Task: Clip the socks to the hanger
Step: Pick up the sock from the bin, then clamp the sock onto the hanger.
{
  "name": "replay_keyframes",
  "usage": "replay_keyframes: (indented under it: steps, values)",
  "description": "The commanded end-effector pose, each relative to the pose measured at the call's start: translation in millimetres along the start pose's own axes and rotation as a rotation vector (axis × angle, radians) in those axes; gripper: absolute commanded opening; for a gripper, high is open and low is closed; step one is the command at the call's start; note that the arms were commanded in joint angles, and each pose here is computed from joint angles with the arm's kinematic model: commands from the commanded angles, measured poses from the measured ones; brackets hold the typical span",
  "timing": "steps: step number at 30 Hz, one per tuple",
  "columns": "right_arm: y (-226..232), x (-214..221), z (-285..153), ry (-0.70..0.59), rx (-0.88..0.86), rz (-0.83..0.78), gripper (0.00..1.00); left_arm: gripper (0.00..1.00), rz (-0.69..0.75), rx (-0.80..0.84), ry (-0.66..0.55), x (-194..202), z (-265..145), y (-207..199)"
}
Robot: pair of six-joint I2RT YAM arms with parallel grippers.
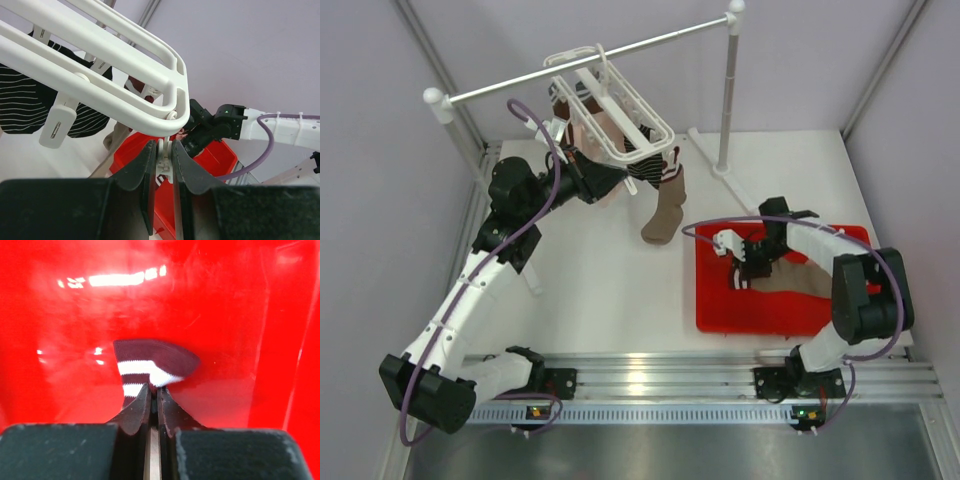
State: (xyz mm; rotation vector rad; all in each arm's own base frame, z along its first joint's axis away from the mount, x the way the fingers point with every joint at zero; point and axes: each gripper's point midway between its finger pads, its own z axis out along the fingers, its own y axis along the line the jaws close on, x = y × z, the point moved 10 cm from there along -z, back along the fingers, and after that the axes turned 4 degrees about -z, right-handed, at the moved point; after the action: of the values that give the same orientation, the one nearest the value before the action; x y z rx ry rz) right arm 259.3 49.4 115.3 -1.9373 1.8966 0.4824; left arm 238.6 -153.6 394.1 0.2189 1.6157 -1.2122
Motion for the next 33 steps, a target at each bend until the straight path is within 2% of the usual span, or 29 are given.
replay_keyframes:
  steps: [1, 8, 12, 14, 15, 16, 18, 20, 21, 24, 28, 33]
  values:
    - [2.6, -36.4, -37.6, -0.145, 0.060, 0.024, 0.00, 0.00, 0.030, 0.026, -0.031, -4.1, -4.6, -6.0]
    - [8.3, -116.7, -116.8, -0.460, 0.180, 0.046, 0.00, 0.00, 0.020, 0.030, -0.032, -3.2, -3.5, -5.6]
    - [17.4, -166.3, -138.5, -0.634, 0.179, 0.042, 0.00, 0.00, 0.013, 0.031, -0.031, -3.3, -2.0, -4.9]
    - [20.1, -184.6, -145.9, -0.717, 0.159, 0.119, 0.00, 0.00, 0.017, 0.032, -0.035, -4.2, -2.3, -5.6]
    - [18.6, -200.0, -150.6, -0.780, 0.167, 0.076, 0.00, 0.00, 0.019, 0.033, -0.036, -4.8, -2.5, -5.7]
    - [21.6, -208.2, -151.6, -0.814, 0.134, 0.145, 0.00, 0.00, 0.021, 0.034, -0.039, -5.3, -2.4, -6.4]
    - [19.7, -227.3, -154.7, -0.879, 0.147, 0.124, 0.00, 0.00, 0.024, 0.035, -0.038, -5.6, -2.6, -6.4]
    - [18.8, -237.5, -151.4, -0.906, 0.133, 0.181, 0.00, 0.00, 0.025, 0.036, -0.041, -6.4, -3.0, -7.1]
    - [18.4, -246.3, -151.7, -0.937, 0.135, 0.159, 0.00, 0.00, 0.025, 0.038, -0.041, -6.7, -3.0, -7.7]
    - [18.4, -258.7, -143.0, -0.986, 0.078, 0.269, 0.00, 0.00, 0.026, 0.033, -0.035, -6.5, -2.3, -6.6]
    - [11.7, -277.9, -134.6, -1.058, 0.073, 0.271, 0.00, 0.00, 0.019, 0.033, -0.032, -5.9, -1.5, -5.9]
    - [3.9, -286.0, -117.4, -1.054, 0.068, 0.299, 0.00, 0.00, 0.016, 0.041, -0.033, -7.0, -0.5, -7.3]
